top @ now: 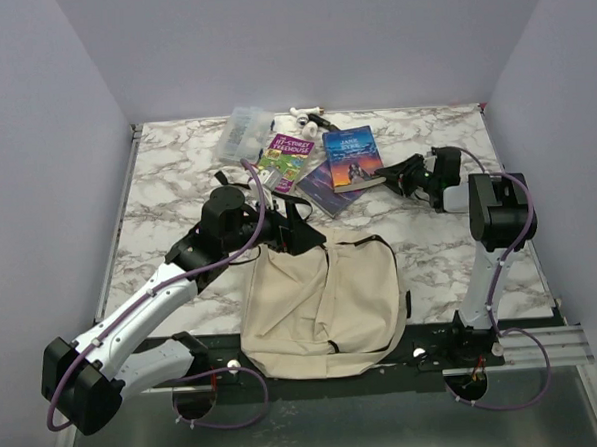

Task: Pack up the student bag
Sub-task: Pick up the book from the center of the board.

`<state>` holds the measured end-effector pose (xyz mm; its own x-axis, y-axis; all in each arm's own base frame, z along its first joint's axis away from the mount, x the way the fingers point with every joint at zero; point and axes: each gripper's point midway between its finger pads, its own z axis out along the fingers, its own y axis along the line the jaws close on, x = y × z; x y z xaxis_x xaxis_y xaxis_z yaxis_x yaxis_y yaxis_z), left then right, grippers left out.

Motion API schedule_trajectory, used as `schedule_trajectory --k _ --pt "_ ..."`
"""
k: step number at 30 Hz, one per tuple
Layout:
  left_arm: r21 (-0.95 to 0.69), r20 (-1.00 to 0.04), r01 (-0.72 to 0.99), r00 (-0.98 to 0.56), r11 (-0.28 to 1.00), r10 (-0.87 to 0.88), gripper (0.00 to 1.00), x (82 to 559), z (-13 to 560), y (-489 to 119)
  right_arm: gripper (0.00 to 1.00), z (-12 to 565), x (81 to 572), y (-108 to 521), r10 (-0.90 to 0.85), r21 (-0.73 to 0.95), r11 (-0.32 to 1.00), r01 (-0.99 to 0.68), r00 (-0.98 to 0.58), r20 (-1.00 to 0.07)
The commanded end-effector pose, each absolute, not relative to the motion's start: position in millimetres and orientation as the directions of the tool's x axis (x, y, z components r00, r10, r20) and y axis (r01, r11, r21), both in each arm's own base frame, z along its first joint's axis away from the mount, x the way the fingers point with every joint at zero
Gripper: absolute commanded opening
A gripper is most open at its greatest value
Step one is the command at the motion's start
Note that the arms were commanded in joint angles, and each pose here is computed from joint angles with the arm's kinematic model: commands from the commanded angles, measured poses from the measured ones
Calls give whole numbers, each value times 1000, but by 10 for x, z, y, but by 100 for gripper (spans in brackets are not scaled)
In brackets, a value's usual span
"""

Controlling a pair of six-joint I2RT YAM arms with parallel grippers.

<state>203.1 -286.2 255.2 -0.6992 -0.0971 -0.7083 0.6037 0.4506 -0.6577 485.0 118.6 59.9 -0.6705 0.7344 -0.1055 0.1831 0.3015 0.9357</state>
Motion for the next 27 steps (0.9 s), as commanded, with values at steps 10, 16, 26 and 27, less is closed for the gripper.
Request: schedule_trajectory --k 10,16,26,27 --pt "-663 -715 589 -681 461 -158 87 2090 2709 -2614 0 1679 4619 1243 633 924 381 -14 -724 -272" --pt "-755 -625 450 -714 478 -316 90 2243 2749 -2412 0 2235 4340 1328 593 923 360 -138 -730 -340" --pt "-938 -345 254 -755 236 -557 98 2529 2962 -2334 0 3104 3576 2042 482 942 140 -307 -809 -335" --pt "-953 -300 220 -762 207 -574 98 2556 2955 -2331 0 3173 3509 2123 472 939 127 -320 -813 -341"
